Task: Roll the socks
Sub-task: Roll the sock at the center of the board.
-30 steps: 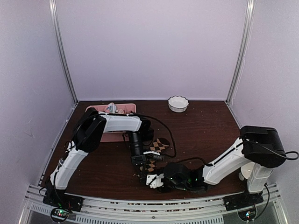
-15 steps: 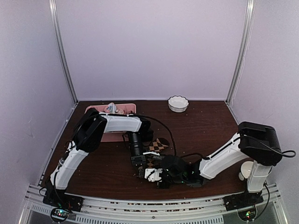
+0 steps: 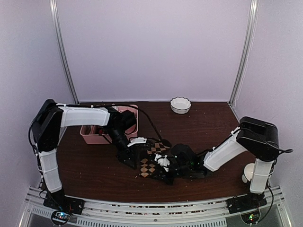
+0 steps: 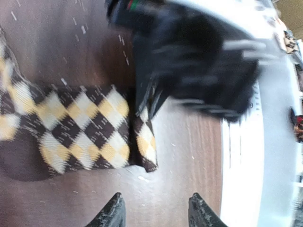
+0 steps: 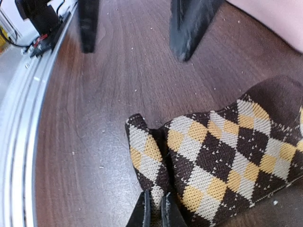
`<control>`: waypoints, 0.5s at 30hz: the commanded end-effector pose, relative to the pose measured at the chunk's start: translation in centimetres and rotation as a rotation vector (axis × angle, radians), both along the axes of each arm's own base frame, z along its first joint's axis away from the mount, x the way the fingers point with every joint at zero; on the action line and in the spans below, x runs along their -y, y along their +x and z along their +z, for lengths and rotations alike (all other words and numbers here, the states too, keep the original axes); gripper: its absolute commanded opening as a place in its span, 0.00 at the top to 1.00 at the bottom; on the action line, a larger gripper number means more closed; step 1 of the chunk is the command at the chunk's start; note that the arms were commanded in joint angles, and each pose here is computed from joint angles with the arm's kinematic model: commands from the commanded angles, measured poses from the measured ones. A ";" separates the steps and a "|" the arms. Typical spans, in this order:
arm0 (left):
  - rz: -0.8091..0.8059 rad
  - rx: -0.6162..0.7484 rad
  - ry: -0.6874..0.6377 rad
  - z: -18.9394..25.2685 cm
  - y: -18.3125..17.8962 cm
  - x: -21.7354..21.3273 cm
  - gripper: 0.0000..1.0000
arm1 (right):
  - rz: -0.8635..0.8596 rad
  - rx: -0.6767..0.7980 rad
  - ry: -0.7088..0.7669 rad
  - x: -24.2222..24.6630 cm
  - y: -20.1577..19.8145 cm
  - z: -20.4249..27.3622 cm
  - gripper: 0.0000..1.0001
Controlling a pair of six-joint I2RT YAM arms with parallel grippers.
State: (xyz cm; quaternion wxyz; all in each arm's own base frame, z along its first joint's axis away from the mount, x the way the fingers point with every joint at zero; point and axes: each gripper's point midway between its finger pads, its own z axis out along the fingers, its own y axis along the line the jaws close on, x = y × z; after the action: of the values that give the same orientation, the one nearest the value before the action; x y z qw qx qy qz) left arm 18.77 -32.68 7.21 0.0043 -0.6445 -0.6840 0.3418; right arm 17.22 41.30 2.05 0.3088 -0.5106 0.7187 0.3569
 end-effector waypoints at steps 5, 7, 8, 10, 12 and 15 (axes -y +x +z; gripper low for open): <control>-0.017 0.207 -0.151 0.6 1.0 1.3 0.55 | -0.090 -0.536 -0.233 5.4 -4.3 -7.5 1.00; -0.049 0.216 -0.151 0.4 0.1 1.4 0.56 | -0.122 -0.601 -0.292 6.1 -4.4 -8.8 1.00; -0.072 0.224 -0.150 0.3 -0.4 1.5 0.57 | -0.136 -0.627 -0.318 6.4 -4.3 -9.2 1.00; -0.120 0.257 -0.137 -0.3 -1.5 1.8 0.58 | -0.173 -0.670 -0.360 7.0 -4.1 -10.0 1.00; -0.158 0.305 -0.124 -1.0 -2.2 2.2 0.59 | -0.199 -0.702 -0.390 7.2 -3.8 -10.4 1.00; -0.175 0.365 -0.123 -1.4 -2.2 2.9 0.60 | -0.229 -0.741 -0.443 7.9 -3.7 -11.2 1.00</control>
State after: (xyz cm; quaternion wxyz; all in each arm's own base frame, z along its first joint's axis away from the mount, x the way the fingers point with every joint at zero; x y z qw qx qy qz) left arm 16.00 -34.18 5.26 -0.0749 -0.7221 -0.6221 0.2930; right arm 17.92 42.00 1.65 0.1501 -0.4032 0.7701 0.4710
